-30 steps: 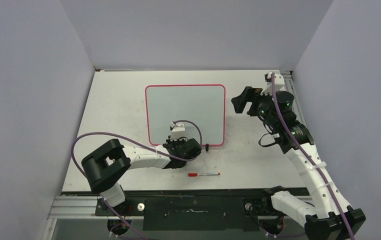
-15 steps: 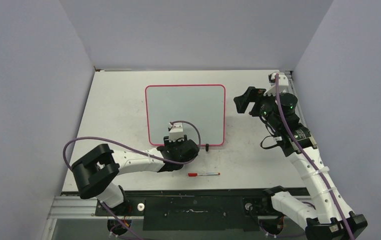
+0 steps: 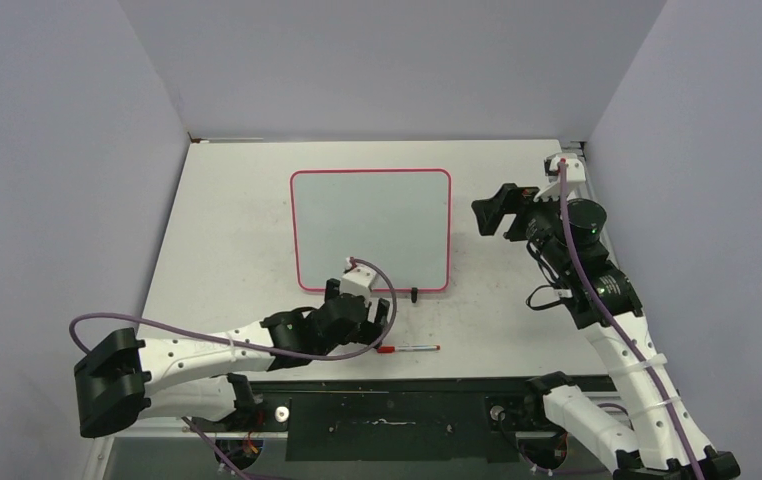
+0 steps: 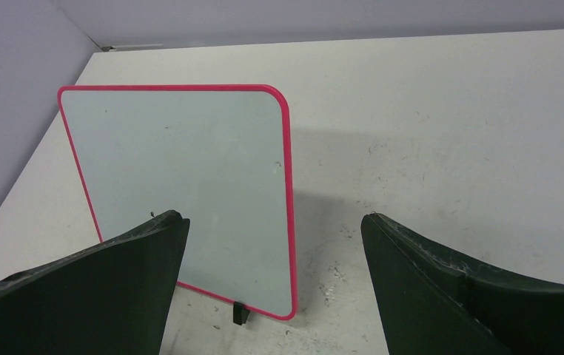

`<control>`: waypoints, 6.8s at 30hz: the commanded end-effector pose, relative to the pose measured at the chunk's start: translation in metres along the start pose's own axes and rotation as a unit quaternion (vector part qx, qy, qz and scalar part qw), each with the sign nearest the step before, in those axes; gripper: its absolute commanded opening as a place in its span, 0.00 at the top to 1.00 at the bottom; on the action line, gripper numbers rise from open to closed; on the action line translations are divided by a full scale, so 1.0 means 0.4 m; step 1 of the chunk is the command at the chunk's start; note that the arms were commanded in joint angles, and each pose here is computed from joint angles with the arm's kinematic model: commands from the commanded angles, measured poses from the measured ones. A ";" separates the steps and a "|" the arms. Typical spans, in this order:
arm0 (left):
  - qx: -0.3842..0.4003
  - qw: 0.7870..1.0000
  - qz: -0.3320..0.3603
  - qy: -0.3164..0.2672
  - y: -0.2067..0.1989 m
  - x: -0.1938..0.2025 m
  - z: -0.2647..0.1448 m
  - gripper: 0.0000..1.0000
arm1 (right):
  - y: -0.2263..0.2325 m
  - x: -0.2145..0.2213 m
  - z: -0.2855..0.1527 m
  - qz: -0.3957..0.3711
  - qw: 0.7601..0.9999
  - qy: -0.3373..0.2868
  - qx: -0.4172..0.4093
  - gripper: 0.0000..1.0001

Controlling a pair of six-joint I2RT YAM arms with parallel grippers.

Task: Write a sentence on the whiteboard
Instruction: Adjust the whiteboard stand at the center of the board, then open the whiteboard marker at the center of the board.

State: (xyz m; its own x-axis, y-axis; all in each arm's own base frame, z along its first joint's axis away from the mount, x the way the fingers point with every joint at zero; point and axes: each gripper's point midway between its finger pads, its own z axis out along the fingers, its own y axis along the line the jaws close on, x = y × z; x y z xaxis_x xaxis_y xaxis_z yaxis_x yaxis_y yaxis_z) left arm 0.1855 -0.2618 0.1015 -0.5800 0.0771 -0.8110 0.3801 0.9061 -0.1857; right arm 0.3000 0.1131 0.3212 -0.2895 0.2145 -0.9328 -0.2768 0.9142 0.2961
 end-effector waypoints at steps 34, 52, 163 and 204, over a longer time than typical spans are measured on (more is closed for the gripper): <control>0.197 0.941 0.225 0.159 -0.159 0.222 0.058 0.57 | 0.027 -0.024 -0.055 -0.030 0.998 -0.044 -0.036 0.10; 0.156 0.939 0.267 0.151 -0.147 0.256 0.044 0.98 | 0.024 -0.013 -0.064 -0.023 0.999 -0.020 -0.028 0.10; 0.408 0.907 -0.048 -0.089 -0.121 -0.387 -0.242 0.18 | 0.413 0.269 -0.068 0.014 0.893 0.160 -0.420 0.95; 0.441 0.846 -0.210 -0.214 -0.068 -0.510 -0.372 0.72 | 0.568 0.145 -0.112 0.095 0.820 0.047 -0.562 0.95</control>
State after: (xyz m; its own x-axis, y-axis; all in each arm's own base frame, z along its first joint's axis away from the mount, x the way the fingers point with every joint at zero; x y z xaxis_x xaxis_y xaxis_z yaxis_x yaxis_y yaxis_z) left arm 0.1916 -0.2450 0.3303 -0.6037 -0.4602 -0.6510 0.6513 0.1863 -0.7356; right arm 0.1860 0.3195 0.3278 -0.5443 0.2166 -0.8104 -0.8310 -0.0073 0.5562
